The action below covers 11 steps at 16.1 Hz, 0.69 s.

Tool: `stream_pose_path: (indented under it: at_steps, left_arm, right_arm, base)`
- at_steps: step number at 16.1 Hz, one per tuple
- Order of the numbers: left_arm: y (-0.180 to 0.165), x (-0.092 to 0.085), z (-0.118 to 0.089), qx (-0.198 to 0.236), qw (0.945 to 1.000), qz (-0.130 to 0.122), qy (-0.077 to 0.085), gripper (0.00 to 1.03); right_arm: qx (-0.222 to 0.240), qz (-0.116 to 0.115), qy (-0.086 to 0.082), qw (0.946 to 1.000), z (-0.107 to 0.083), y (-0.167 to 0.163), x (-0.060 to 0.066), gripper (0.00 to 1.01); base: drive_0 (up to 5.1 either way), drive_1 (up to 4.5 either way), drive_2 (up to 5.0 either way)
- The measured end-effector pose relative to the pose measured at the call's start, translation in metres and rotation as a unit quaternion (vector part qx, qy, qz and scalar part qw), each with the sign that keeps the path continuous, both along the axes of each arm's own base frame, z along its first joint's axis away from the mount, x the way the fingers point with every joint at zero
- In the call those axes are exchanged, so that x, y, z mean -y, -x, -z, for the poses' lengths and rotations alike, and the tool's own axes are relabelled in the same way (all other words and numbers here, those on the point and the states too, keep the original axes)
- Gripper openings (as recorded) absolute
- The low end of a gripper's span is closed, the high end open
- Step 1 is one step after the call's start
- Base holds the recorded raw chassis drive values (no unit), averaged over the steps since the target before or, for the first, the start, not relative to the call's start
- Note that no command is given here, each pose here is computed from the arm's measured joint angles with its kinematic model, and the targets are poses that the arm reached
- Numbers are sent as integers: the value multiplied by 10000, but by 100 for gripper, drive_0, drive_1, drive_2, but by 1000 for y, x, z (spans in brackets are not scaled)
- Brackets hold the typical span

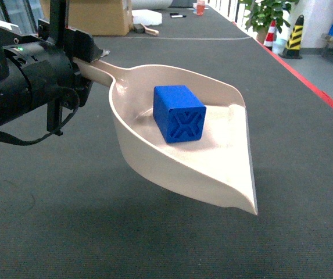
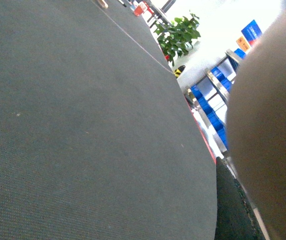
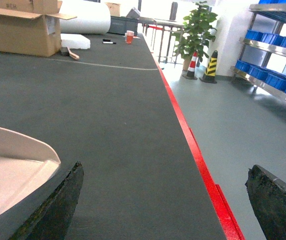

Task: Place part in tray to right shelf

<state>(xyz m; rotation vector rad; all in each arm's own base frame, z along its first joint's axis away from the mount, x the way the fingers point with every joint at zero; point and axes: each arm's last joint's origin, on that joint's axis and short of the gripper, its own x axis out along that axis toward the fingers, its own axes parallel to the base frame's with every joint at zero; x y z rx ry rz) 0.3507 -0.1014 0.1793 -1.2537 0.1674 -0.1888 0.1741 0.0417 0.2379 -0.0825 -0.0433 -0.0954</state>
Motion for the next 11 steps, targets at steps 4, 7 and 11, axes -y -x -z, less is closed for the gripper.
stream_pose_path:
  at_steps: [4, 7, 11]
  left_arm:
    - [-1, -2, 0, 9, 10000, -55, -14, 14]
    - [0, -1, -1, 49, 10000, -75, 41, 14]
    - [7, -2, -12, 850, 9698, -972, 2069, 13]
  right_arm:
    - [-1, -41, 20, 10000, 0, 0, -1, 98]
    - [3, -37, 26, 10000, 0, 0, -1, 98]
    - [34, -38, 22, 10000, -1, 1, -1, 98]
  base:
    - [494, -251, -251]
    - [491, -254, -254]
    - [508, -238, -238]
